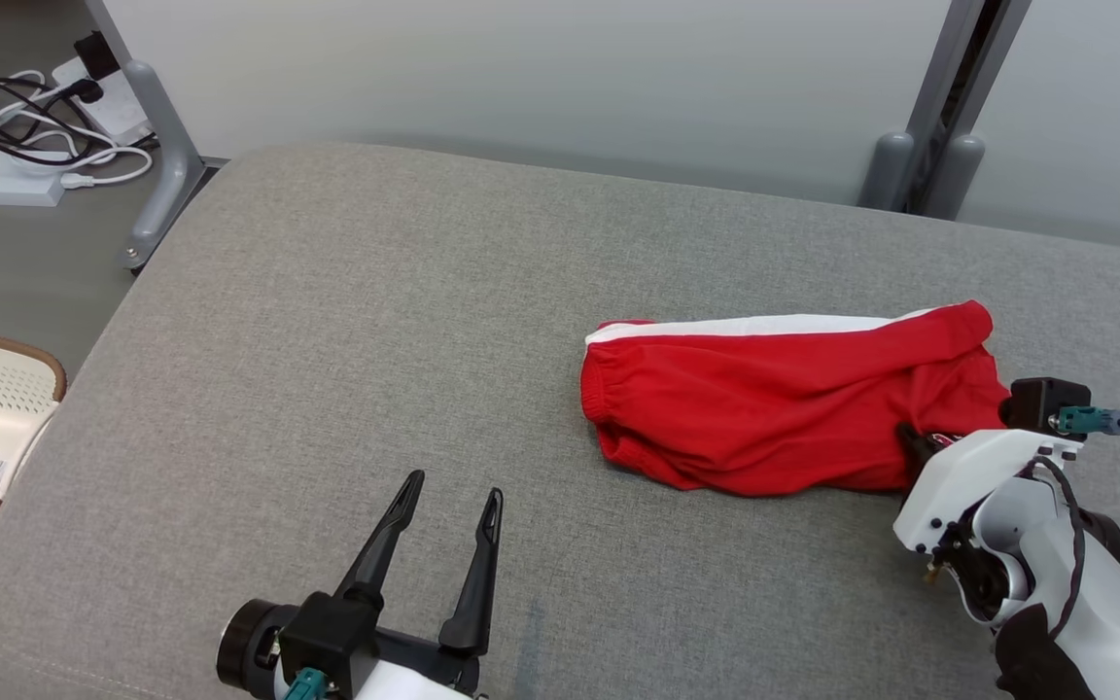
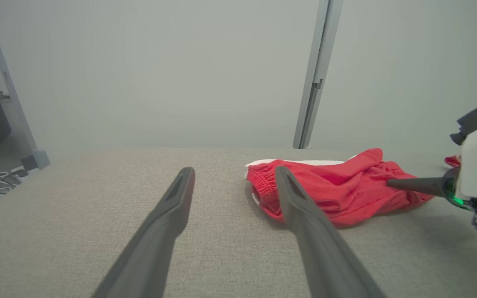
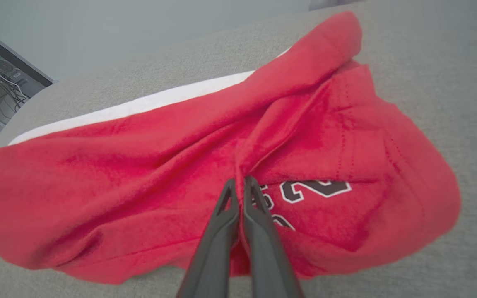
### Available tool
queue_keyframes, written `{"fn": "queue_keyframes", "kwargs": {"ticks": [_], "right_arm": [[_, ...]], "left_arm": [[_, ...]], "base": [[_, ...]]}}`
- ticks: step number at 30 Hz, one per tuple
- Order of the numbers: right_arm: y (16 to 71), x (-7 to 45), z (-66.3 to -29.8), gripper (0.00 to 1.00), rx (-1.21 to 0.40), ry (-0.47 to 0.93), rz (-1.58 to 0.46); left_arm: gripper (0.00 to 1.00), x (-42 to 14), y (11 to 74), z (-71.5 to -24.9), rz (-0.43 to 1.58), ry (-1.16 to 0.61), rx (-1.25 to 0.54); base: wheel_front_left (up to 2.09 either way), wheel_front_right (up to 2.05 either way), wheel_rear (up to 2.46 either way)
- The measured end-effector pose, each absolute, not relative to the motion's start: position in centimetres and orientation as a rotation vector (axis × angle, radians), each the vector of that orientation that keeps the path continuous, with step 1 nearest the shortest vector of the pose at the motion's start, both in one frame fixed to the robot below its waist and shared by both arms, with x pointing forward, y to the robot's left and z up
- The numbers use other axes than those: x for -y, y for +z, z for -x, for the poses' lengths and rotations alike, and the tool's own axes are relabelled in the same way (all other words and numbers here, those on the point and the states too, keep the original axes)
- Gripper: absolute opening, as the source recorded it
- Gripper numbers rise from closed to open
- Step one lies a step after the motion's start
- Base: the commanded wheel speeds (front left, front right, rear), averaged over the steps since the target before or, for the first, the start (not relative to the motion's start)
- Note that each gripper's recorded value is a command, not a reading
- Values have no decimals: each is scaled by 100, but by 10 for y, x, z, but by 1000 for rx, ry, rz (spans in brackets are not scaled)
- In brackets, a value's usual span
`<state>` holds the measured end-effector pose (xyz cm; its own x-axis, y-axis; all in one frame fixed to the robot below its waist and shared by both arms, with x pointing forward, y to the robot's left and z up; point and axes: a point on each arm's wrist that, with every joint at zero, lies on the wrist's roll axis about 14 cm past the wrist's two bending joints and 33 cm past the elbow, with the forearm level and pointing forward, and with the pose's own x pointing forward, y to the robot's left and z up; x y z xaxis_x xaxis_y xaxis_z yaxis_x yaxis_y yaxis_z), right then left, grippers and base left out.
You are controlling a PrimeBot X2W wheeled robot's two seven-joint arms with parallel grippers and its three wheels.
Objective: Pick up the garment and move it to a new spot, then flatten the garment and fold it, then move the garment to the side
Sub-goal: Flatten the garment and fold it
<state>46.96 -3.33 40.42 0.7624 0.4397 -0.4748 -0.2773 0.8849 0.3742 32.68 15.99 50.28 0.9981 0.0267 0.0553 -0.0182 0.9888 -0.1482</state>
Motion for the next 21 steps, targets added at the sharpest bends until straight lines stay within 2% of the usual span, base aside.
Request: {"fn": "queue_keyframes", "kwargs": {"ticks": [8,13,21], "right_arm": [[408,46,-469,0,-522,384,-277],[403,62,-448,0,-468,327,-330],[384,75,-413,0,-490,264,-369]], "left_arm": [[100,-159,503,-328,150,21,58],[100,-160,507,-325,154,20,72],[100,-152,509,-325,162,-5,82]], "base": [[0,0,0],[0,0,0],[0,0,0]]}}
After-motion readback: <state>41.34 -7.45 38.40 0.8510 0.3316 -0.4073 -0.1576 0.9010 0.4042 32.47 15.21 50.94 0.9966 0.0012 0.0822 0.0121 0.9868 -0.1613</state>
